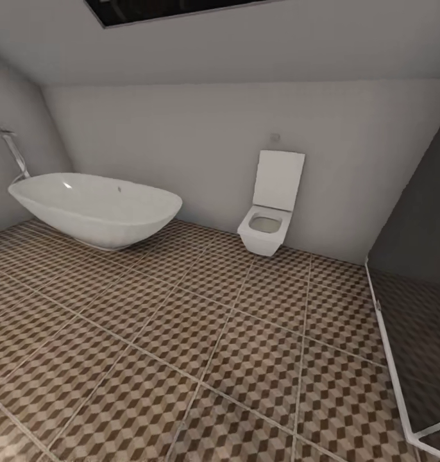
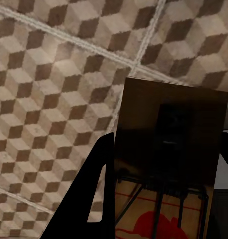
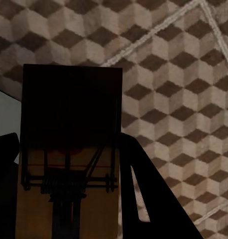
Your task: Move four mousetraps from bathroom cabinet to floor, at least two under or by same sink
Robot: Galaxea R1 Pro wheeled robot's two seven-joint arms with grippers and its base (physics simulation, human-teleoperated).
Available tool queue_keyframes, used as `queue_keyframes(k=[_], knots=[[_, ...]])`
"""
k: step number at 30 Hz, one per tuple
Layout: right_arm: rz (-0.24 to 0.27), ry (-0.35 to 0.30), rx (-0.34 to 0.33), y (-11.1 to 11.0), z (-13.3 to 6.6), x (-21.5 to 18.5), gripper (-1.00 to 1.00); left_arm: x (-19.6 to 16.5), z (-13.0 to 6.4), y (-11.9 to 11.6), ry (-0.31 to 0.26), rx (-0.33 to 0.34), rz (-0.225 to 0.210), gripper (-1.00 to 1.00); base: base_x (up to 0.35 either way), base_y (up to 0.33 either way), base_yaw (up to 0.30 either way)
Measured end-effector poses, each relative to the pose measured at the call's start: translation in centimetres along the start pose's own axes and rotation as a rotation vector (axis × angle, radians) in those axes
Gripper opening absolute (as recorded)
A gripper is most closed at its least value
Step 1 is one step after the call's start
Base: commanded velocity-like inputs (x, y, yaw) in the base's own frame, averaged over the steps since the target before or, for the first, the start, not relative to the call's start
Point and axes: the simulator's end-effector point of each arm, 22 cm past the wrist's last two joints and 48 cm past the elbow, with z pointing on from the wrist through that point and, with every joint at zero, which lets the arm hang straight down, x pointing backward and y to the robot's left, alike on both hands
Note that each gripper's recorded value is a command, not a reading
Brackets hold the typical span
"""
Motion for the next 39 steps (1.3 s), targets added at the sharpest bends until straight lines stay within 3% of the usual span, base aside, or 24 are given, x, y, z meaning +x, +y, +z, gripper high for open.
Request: queue_keyframes(k=[39], knots=[[0.000,0.002,-0.002,0.18,-0.03,0.17,-1.00,0.00,0.00,0.00,0.000,0.000,0.000,-1.00,0.000,0.000,0.286]])
